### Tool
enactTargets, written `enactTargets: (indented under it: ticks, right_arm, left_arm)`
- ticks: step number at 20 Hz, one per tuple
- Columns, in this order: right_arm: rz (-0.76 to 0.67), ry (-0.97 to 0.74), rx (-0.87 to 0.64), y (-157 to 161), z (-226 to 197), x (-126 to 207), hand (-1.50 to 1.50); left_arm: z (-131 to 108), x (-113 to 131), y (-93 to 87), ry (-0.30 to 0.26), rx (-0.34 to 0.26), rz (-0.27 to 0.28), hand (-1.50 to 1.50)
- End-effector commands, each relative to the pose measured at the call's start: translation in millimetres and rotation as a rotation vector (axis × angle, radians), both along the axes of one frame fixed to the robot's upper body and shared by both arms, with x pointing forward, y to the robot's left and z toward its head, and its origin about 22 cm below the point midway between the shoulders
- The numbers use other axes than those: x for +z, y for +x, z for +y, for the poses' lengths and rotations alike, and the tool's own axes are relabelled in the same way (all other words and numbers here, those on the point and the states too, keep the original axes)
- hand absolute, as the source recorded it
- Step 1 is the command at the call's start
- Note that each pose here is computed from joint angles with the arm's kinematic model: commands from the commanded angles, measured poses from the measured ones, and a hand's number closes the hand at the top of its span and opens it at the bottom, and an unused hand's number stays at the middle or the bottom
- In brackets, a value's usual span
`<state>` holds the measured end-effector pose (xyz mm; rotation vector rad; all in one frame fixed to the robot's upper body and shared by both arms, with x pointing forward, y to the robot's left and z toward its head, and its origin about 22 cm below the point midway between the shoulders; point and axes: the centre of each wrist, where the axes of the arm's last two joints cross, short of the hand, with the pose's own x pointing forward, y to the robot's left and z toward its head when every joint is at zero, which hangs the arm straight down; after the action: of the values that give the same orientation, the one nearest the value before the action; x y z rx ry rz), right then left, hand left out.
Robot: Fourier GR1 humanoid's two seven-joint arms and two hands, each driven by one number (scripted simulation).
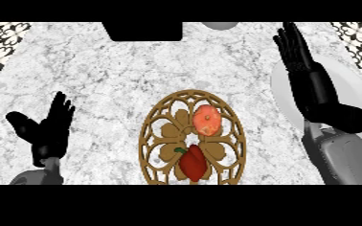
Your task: Pick the squash from the placemat and place it in the plate
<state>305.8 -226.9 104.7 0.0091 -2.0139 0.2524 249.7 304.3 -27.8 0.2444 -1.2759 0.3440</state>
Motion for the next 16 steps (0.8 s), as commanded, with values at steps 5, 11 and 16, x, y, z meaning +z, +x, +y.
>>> enactTargets:
  ticks: [5, 11, 16]
  right_arm:
    - [0.008, 0.036, -0.053, 43, -49, 66, 1.5]
    - [0.02, -0.114, -0.495, 25, -49, -4, -1.5]
    - [-0.022, -0.059, -0.386, -8, -36, -20, -1.5]
  left_arm:
    - [-38, -14, -12.8, 0.054, -0.27, 0.118, 0.0]
    - [-72, -9, -16.7, -0.011, -0.393, 0.09, 0.0]
    - [-64, 1, -5.2, -0.014, -0.401, 0.098, 0.0]
